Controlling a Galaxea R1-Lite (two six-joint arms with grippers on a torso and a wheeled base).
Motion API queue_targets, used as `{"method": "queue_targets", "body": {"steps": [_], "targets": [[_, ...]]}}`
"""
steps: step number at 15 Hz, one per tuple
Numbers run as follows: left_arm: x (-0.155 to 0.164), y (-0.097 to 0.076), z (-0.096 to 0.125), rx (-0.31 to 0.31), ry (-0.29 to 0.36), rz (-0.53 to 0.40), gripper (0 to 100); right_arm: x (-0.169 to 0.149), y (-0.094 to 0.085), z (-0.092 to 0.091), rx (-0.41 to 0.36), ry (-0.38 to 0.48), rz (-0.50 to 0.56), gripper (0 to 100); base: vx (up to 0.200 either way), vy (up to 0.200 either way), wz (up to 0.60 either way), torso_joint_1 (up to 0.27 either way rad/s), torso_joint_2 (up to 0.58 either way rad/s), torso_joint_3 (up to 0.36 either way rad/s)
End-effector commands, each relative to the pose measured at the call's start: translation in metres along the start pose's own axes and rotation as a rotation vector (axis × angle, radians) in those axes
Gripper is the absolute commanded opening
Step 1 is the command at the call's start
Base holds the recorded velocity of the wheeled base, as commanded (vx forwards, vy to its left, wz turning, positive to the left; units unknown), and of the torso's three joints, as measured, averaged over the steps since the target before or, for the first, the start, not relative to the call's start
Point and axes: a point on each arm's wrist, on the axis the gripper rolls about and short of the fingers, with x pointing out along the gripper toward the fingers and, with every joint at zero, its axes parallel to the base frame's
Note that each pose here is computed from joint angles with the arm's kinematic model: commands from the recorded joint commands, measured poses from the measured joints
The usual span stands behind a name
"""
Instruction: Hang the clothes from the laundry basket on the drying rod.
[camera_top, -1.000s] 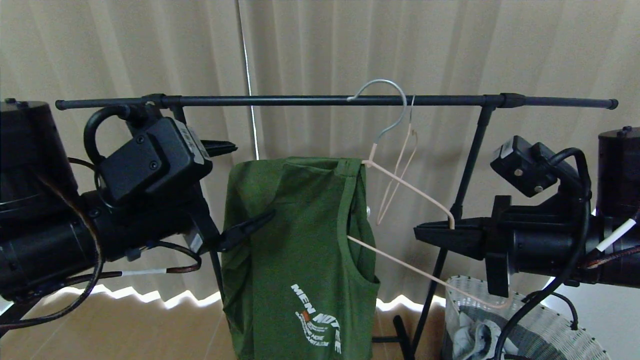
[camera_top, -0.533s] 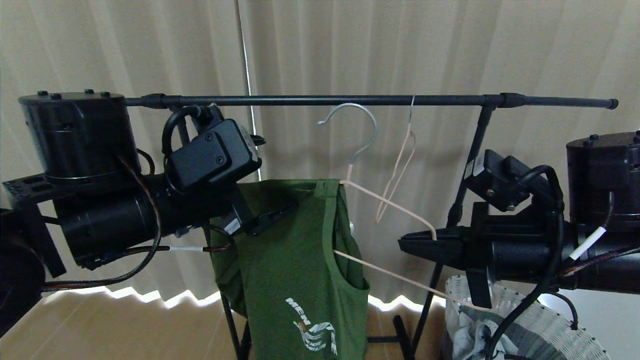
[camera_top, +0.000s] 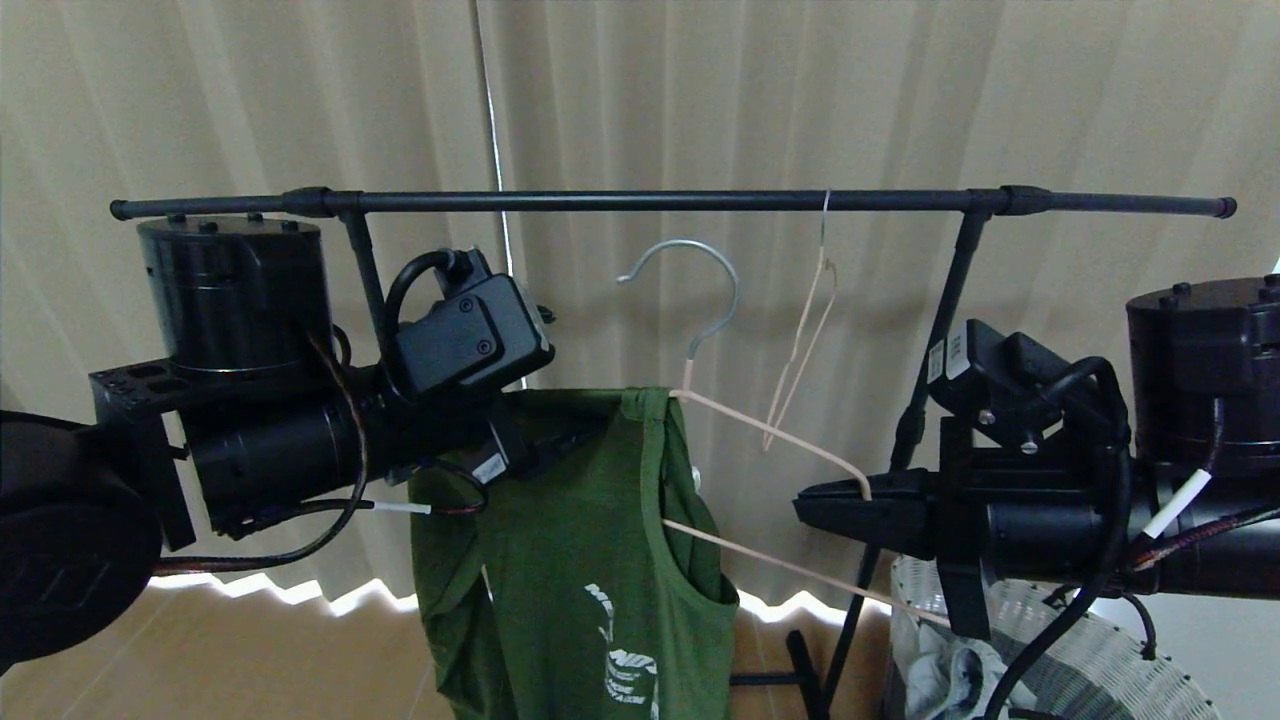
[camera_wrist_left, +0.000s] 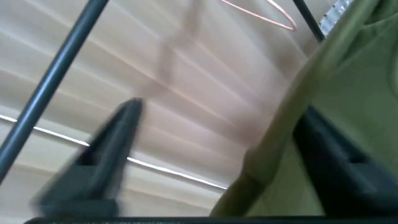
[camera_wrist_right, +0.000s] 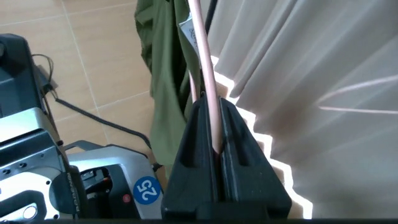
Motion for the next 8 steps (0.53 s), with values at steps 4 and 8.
{"method": "queue_targets", "body": {"steps": [4,8], "targets": [[0.0003,-0.0047,-0.0037,-0.006,-0.002,-0.029,0,-0.0013,0.0006,0.0006,-0.003,-0.006,0.002,0,0.000,0.000,0.00,0.000,0.00,0.000],[-0.0021,-0.0111,-0.0094,-0.009,0.009,-0.038,0,-0.0039,0.0016,0.0006,-0.005,-0.014,-0.002,0,0.000,0.000,0.00,0.000,0.00,0.000]]}}
